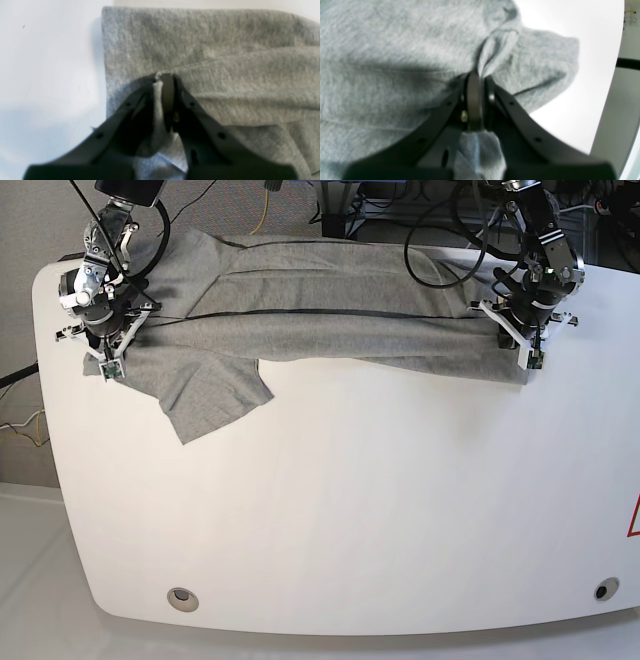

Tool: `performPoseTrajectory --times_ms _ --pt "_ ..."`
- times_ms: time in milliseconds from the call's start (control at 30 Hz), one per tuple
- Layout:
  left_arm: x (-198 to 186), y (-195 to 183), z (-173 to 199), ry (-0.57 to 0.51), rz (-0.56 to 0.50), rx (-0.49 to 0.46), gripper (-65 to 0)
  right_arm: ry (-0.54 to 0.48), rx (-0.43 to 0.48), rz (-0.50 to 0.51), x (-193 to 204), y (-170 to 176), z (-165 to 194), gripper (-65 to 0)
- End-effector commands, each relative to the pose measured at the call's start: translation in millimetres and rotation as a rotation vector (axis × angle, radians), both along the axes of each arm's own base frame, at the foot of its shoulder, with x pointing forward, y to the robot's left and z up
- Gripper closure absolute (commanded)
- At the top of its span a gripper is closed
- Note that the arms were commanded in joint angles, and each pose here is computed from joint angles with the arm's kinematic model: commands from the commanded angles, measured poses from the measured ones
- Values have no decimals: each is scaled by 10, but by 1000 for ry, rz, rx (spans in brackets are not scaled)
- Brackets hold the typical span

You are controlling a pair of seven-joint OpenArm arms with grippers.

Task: Fold the T-shirt properly
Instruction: 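Lower both grippers and press the folded shirt edge onto the table, then open both grippers and release the folded shirt edge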

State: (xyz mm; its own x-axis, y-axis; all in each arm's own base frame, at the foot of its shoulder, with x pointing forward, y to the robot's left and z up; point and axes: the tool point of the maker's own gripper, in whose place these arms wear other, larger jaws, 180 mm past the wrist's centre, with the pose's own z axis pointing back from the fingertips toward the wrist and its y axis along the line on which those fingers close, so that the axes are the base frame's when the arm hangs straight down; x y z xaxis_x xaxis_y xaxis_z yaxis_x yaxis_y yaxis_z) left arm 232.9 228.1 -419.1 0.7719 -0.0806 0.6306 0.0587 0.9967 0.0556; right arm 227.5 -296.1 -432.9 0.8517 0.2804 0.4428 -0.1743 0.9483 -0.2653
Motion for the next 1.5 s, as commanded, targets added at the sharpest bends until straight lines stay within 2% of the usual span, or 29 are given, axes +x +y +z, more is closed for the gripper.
performPoseTrajectory --times_ms 0,400,533,600,733,833,900,1133,1467 --pt "-71 45 -47 44 -3 24 -6 132 21 16 -277 84 -213 -29" --pt "-69 45 -43 42 -3 25 -8 140 22 15 -308 84 -229 -33" --pt "-69 45 -43 42 -3 25 -26 140 22 17 -306 88 -230 -48" --pt "-69 45 -43 42 -3 25 -75 142 20 20 -306 93 -232 -91" --pt "-69 45 -43 42 -3 25 -278 145 18 22 -314 93 -237 -277" --pt "-67 45 -41 41 -3 25 -402 145 18 25 -312 96 -233 -408" --pt "-59 44 -29 36 -3 25 -441 143 18 25 -308 98 -229 -443" --pt "-39 53 15 23 -4 31 -422 120 6 31 -253 71 -150 -383" --pt "73 69 255 -43 -9 65 -424 53 -52 51 -79 -10 113 -383"
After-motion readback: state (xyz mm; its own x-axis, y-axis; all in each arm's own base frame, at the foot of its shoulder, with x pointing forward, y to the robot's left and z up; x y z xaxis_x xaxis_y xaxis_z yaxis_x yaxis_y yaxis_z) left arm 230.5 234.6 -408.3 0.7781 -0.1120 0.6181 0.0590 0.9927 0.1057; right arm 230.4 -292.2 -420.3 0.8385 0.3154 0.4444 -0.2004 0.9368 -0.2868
